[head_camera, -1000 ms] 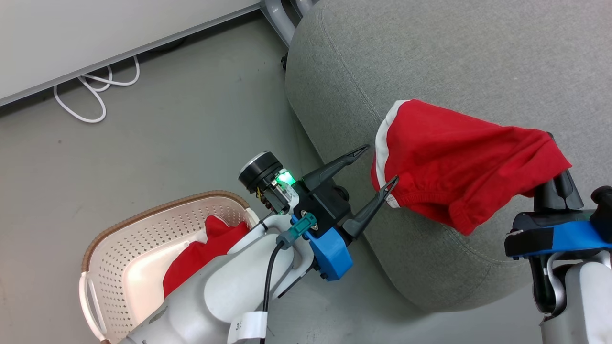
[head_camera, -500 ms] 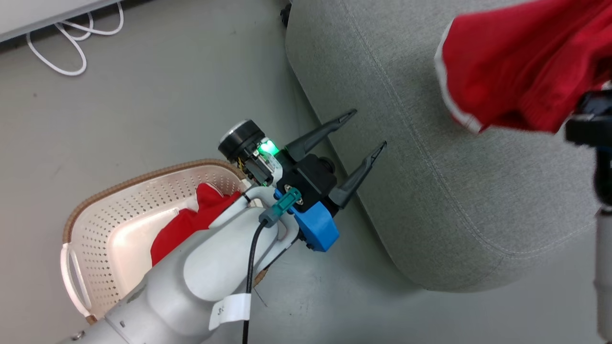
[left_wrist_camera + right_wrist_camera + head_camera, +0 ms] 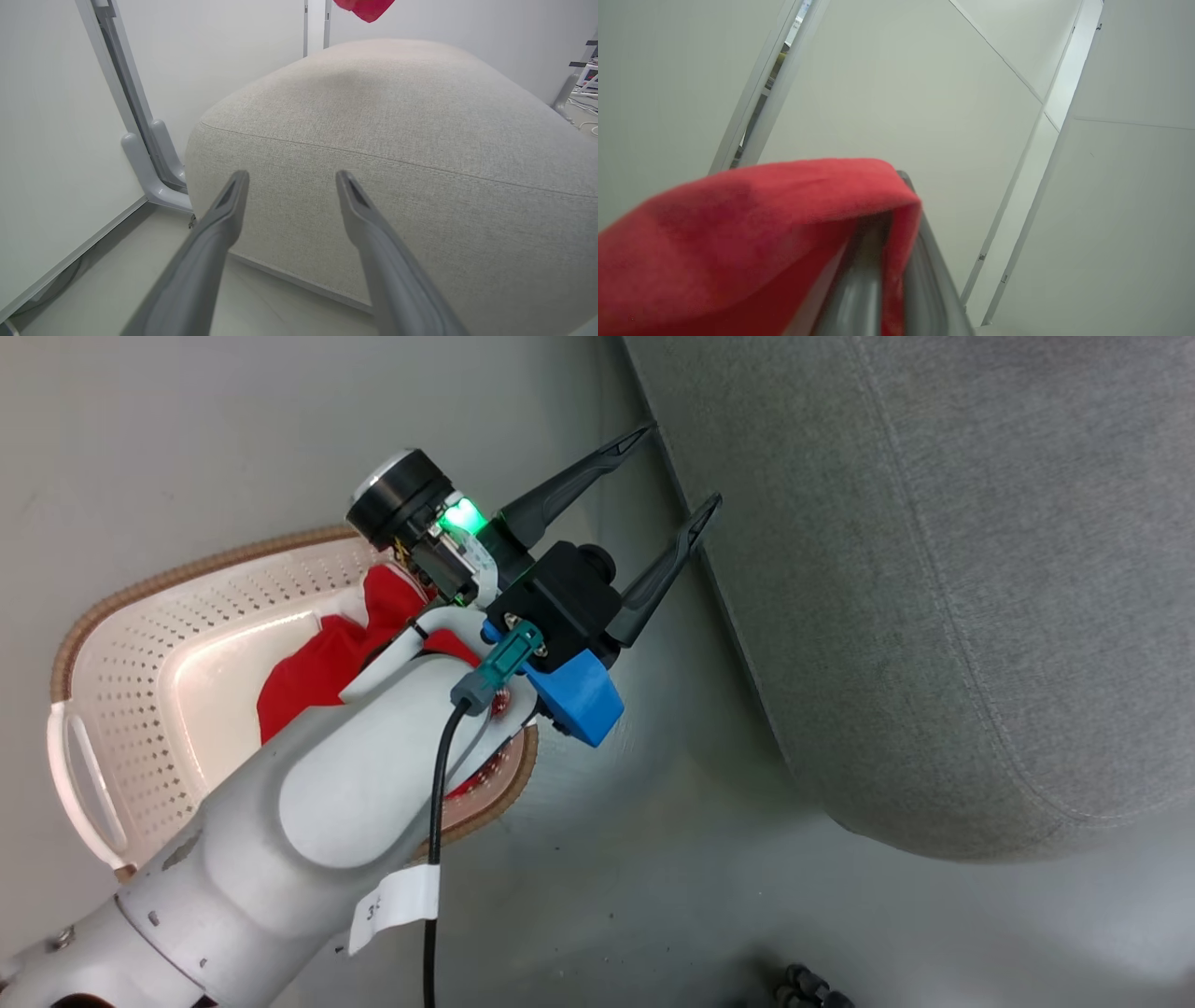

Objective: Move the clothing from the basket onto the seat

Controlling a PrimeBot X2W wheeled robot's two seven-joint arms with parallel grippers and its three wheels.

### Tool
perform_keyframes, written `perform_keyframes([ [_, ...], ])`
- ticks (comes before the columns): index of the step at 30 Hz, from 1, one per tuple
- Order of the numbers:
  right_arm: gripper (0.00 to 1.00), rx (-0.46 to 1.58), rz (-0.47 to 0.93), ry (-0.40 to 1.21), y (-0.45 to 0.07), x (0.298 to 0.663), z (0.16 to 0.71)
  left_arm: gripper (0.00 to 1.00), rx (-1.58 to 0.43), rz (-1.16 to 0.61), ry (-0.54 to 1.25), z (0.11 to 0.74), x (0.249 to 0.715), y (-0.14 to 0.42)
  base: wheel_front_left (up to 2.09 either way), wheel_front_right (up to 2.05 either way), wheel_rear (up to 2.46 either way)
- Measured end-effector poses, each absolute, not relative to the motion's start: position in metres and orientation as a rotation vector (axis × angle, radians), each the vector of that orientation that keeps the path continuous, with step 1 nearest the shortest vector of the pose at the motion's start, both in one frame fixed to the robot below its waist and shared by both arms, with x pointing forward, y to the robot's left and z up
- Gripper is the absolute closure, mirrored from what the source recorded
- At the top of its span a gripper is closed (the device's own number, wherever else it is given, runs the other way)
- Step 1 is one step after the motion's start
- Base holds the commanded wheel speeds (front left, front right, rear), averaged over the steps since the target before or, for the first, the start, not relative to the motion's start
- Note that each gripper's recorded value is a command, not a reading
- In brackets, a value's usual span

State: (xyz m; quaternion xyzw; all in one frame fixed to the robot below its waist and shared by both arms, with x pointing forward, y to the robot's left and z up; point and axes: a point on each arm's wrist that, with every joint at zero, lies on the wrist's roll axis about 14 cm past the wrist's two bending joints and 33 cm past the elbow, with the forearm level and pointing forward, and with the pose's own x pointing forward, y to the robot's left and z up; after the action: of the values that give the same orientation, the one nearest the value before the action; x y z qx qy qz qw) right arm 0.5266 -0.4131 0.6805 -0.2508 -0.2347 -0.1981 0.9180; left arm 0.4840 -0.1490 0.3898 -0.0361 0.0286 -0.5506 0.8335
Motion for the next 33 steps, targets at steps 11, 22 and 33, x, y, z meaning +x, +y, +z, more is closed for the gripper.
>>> perform_keyframes([
  [11, 1.00, -0.472, -0.535, -0.152, -0.478, 0.543, 0.557, 0.00, -0.087, -1.146, 0.128, 0.342, 0.495, -0.135, 0.00, 0.00, 0.00],
  [22, 1.00, -0.306, -0.600, 0.082, -0.475, 0.516, 0.442, 0.00, -0.089, -1.147, 0.162, 0.325, 0.491, -0.131, 0.00, 0.00, 0.00],
  [33, 0.00, -0.260, -0.650, 0.121, -0.476, 0.484, 0.431, 0.00, -0.086, -1.154, 0.134, 0.340, 0.491, -0.135, 0.00, 0.00, 0.00],
])
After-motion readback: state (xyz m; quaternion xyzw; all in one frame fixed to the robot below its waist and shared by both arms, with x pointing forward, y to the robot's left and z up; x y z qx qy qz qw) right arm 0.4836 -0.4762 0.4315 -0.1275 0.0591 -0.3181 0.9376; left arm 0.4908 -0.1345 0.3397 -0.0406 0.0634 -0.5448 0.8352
